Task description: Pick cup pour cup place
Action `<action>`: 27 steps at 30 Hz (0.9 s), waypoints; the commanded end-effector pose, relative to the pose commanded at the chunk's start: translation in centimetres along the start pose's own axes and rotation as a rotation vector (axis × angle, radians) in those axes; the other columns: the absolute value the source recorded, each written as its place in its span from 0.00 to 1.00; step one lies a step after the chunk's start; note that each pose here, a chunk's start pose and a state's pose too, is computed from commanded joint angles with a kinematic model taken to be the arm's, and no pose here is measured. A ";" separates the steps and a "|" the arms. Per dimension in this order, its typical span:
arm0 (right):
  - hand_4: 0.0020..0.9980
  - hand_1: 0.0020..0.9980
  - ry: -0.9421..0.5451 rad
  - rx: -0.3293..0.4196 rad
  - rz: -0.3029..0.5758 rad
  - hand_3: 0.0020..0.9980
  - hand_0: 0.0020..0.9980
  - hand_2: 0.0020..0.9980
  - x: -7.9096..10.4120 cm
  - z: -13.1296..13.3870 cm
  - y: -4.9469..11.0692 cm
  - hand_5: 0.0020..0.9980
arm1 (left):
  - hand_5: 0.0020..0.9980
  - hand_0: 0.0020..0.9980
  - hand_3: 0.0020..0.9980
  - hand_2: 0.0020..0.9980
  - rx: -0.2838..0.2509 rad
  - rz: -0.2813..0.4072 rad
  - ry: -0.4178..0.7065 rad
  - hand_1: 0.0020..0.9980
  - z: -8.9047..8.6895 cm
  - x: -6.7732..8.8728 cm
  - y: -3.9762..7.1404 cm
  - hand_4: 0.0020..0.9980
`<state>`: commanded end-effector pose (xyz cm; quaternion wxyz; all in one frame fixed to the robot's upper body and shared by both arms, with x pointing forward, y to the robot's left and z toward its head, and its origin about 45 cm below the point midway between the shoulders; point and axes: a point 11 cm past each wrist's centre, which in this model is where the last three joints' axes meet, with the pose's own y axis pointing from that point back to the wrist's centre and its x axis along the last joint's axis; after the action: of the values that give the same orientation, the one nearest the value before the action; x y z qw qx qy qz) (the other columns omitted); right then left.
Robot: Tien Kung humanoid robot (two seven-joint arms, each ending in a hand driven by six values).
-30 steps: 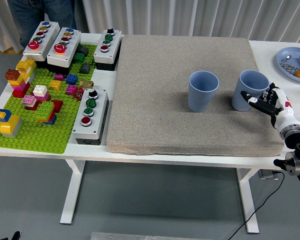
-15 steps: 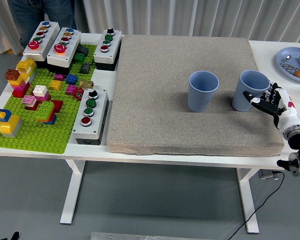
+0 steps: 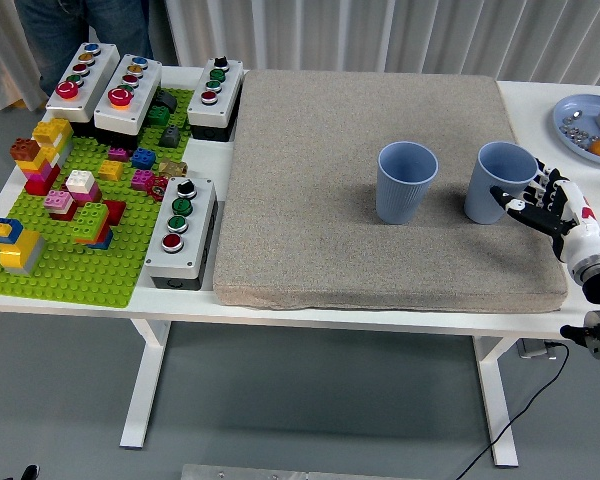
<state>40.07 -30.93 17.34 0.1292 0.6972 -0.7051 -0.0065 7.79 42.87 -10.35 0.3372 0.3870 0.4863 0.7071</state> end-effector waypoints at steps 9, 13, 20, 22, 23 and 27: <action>0.86 0.84 0.005 0.009 0.008 0.92 0.94 0.89 0.9 -0.4 0.5 0.39 | 0.98 0.71 0.66 0.73 -0.002 0.002 0.006 0.65 0.0 0.1 0.0 0.47; 0.86 0.84 0.007 0.024 0.012 0.92 0.94 0.89 1.3 -1.0 0.6 0.39 | 0.98 0.71 0.66 0.73 -0.004 0.003 0.008 0.65 0.2 0.1 0.0 0.47; 0.86 0.84 0.012 0.054 0.014 0.92 0.94 0.89 2.1 -2.4 0.9 0.39 | 0.98 0.71 0.66 0.73 -0.003 0.007 0.011 0.65 0.1 0.3 0.0 0.47; 0.86 0.84 0.012 0.067 0.016 0.92 0.94 0.89 2.2 -3.0 0.9 0.39 | 0.98 0.71 0.65 0.73 -0.004 0.007 0.011 0.65 0.1 0.3 0.0 0.47; 0.86 0.84 0.012 0.077 0.017 0.92 0.94 0.89 2.2 -3.4 0.9 0.39 | 0.98 0.71 0.65 0.73 -0.005 0.007 0.010 0.65 0.2 0.3 0.0 0.47; 0.86 0.84 0.003 0.117 0.019 0.92 0.94 0.89 2.3 -5.1 0.7 0.39 | 0.98 0.71 0.65 0.73 -0.003 0.009 0.010 0.65 0.1 0.3 0.0 0.47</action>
<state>40.42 -32.27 22.80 0.0891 0.6969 -0.7106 0.0370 7.74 43.18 -10.25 0.3321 0.3851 0.4851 0.7114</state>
